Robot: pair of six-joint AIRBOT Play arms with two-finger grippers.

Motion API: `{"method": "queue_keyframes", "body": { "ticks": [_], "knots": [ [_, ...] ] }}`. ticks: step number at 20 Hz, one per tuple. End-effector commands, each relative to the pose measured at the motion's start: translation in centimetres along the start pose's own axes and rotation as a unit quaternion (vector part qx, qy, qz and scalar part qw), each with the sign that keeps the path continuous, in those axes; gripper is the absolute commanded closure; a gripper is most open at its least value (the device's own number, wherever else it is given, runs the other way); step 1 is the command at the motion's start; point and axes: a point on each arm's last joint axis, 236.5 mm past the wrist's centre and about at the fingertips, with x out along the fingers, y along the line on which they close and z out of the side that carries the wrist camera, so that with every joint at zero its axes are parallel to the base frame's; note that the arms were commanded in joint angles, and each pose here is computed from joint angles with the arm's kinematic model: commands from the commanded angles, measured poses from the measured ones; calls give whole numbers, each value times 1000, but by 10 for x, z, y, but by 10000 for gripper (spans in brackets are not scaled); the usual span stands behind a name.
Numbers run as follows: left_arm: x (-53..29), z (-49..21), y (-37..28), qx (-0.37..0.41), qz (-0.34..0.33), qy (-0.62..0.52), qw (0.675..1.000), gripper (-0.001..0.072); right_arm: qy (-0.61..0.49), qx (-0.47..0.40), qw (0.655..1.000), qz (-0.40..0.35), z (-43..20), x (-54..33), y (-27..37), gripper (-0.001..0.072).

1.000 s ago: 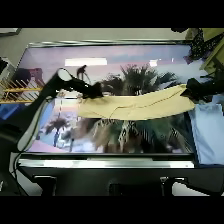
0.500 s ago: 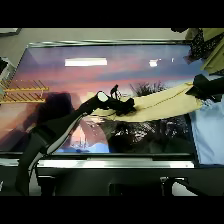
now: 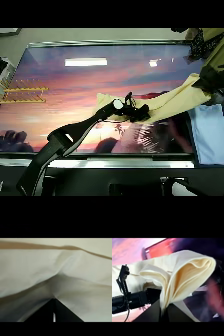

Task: Fold the clothes and pants, and hang the long-sleeved shirts on hangers.

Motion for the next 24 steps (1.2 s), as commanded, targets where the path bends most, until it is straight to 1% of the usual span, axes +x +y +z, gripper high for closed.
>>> {"method": "queue_keyframes", "body": {
  "ticks": [1,4,6,9,12,15,19,24],
  "knots": [
    [-21,8,-1,9,7,17,1000,696,3,-7,1000,12,1,2,5,683],
    [-90,38,11,58,68,20,996,697,18,-11,999,48,0,17,25,683],
    [-161,66,14,93,120,-4,988,697,34,-35,997,60,-7,38,50,683],
    [-290,95,8,136,186,-57,971,696,49,-63,993,88,-21,72,104,683],
    [-416,99,0,158,241,-124,949,695,59,-81,988,115,-41,105,159,683],
    [-505,85,-9,157,260,-179,936,694,71,-86,984,136,-64,141,202,683],
    [-572,70,-7,133,270,-229,926,694,71,-79,981,161,-85,177,244,683],
    [-584,66,7,115,277,-226,927,694,89,-67,980,163,-110,221,264,683]
  ]
}}
